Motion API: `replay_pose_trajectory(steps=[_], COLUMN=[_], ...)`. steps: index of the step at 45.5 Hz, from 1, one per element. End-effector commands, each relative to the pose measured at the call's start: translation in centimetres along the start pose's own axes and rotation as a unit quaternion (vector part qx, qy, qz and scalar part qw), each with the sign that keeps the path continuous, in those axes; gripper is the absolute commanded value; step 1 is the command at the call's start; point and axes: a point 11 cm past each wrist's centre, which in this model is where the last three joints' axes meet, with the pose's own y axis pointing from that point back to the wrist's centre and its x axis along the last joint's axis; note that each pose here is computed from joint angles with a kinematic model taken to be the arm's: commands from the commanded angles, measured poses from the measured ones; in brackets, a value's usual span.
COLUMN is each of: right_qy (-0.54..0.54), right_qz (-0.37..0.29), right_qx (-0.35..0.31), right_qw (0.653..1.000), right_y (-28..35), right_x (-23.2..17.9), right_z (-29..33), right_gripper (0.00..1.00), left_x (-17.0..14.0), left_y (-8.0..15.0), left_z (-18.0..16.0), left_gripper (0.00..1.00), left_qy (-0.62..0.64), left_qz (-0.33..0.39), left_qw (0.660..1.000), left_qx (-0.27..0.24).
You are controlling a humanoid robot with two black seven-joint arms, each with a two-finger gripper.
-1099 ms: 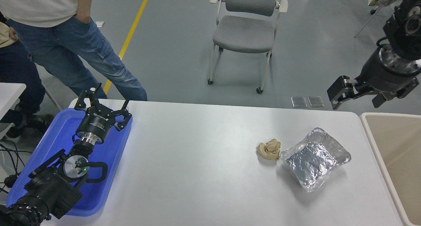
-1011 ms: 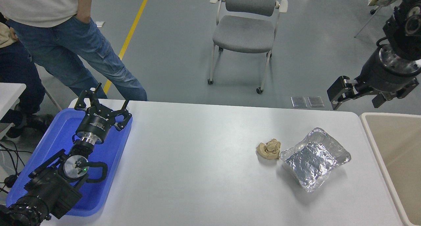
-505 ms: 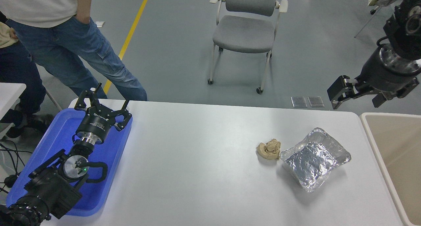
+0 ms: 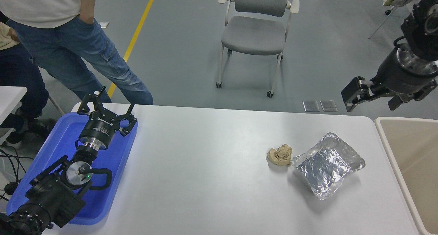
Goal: Pick up foil plate and place in dustbin
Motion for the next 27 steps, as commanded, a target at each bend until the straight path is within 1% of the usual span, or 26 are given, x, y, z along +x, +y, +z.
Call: replay_pose_trajectory(steps=[1,8,13,19,27], right_qy=[0.004,0.006,0.007,-0.006,-0.034], right_qz=[-0.002,-0.012,-0.008,-0.013,-0.060], right_qx=[0.012,0.021,0.034,0.044,0.051], right_qw=[1.000,1.000,0.999,0.999,0.996], right_y=[-0.2,-1.1,-1.1,-2.4,-5.8], right_x=[0.0,-0.3,-0.1,0.3,-1.5], right_z=[-0.7,-1.1,-1.9,-1.9,-1.3], right_gripper=[1.00,1.00,1.00,1.00,1.00], left_x=[0.0,0.0,0.0,0.0,0.0], left_y=[0.0,0.0,0.0,0.0,0.0], left_z=[0.0,0.0,0.0,0.0,0.0], left_gripper=[1.00,1.00,1.00,1.00,1.00], left_qy=[0.000,0.000,0.000,0.000,0.000], left_qz=[0.000,0.000,0.000,0.000,0.000], left_qw=[1.000,1.000,1.000,1.000,1.000], left_qx=[-0.001,-0.001,-0.001,-0.001,0.000])
